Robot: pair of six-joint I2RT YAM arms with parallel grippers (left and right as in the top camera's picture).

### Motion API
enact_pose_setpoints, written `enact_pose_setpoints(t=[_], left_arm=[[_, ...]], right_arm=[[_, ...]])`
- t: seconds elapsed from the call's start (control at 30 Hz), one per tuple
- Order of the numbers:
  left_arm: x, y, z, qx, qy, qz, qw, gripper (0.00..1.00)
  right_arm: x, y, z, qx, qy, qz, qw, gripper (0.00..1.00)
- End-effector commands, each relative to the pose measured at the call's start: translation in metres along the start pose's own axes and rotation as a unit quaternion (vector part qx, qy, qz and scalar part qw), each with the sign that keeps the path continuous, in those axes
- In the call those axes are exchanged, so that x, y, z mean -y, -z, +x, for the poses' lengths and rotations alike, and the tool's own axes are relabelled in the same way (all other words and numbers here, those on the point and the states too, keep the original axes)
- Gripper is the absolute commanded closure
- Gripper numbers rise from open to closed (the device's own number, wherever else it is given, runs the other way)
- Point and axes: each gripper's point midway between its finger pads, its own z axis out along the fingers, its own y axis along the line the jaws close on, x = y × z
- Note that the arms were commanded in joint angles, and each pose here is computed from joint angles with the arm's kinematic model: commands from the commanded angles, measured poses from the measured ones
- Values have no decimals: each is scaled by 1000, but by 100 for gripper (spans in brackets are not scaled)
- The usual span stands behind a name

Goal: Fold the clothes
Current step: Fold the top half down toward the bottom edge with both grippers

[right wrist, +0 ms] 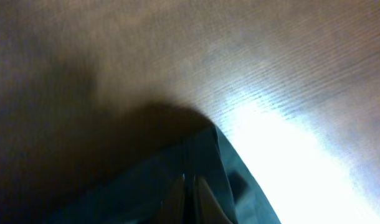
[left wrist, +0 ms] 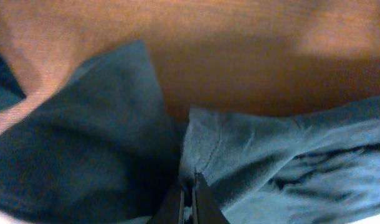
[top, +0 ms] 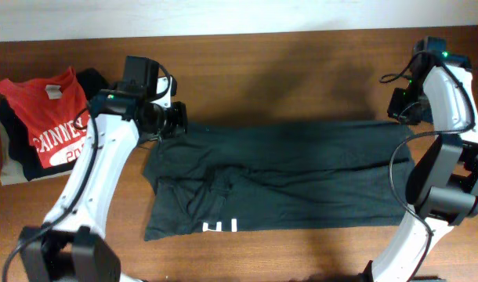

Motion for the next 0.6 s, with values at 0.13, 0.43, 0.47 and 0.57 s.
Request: enact_pose_setpoints(t=[0.13, 0.43, 0.47, 0.57], left_arm=[[-12, 33, 79, -138, 40, -30, 989, 100], [0, 53, 130, -241, 58, -21, 969, 100], [3, 52, 132, -243, 50, -21, 968, 100], [-5, 55, 145, -259, 34, -83, 962, 100]], right_arm=[[28, 26, 52, -87, 6, 62, 994, 96], [47, 35, 84, -148, -4, 114, 982, 96], [50, 34, 87, -156, -5, 115, 981, 96], [68, 17, 116, -216, -27, 128, 968, 96]])
